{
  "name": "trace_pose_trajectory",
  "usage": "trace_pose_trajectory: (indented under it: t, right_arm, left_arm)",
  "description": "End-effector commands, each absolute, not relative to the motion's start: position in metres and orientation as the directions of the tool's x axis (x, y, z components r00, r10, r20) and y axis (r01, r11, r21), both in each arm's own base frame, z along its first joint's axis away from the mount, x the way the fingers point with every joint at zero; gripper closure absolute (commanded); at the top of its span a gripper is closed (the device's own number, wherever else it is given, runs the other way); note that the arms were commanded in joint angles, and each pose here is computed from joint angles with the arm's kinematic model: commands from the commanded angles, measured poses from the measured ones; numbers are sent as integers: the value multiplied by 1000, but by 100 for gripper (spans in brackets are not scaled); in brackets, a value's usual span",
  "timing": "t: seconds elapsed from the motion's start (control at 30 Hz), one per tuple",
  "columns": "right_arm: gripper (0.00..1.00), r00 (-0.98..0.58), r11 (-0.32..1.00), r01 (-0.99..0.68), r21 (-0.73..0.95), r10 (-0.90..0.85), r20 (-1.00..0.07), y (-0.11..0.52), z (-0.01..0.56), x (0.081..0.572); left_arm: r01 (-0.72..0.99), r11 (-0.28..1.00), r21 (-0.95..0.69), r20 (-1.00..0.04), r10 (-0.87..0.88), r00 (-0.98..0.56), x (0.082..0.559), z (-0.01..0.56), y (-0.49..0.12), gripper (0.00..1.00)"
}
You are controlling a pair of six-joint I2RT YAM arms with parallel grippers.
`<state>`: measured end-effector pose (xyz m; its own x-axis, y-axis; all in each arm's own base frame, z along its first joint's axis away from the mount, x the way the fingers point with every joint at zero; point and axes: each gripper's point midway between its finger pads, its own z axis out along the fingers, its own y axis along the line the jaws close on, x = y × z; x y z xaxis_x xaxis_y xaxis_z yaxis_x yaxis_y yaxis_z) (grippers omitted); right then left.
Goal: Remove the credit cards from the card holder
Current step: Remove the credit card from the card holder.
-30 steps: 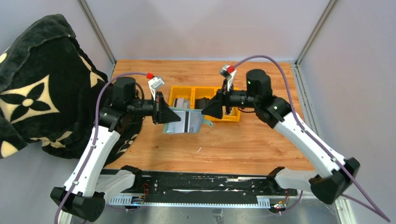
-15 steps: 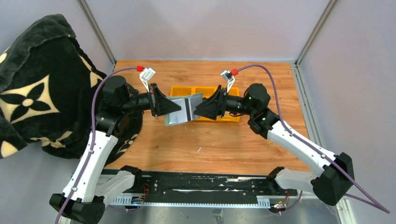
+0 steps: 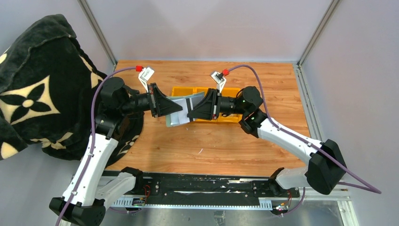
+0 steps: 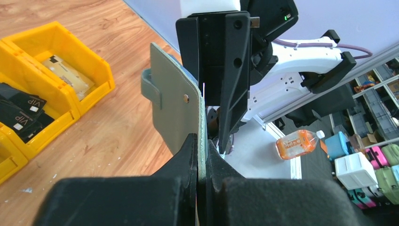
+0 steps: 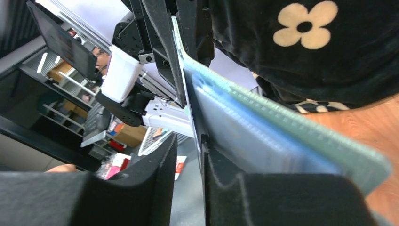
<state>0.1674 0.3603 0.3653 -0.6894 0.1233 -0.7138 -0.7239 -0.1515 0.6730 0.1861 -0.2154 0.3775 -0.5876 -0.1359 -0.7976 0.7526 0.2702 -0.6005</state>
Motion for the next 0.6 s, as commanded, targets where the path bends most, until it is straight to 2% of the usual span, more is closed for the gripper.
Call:
trace_pose_trajectory:
  t: [0.0,0.2,0.57]
  right_arm:
    - [77,-678,-257,-728,635,135,-723,359,382,151]
    - [99,-665,-221,-745,629,182,-724,350,378,157]
    - [100,-655,-155,-754,638,256,-711,321,369,169]
  left_arm:
    - [770,256,-585,-810,-143,-568,182,383,-214,100]
    - [771,261,-581,-812,-122,-571,177,382,-213,99]
    - [797,238,-554,-831,-103,-547,165,393,-211,99]
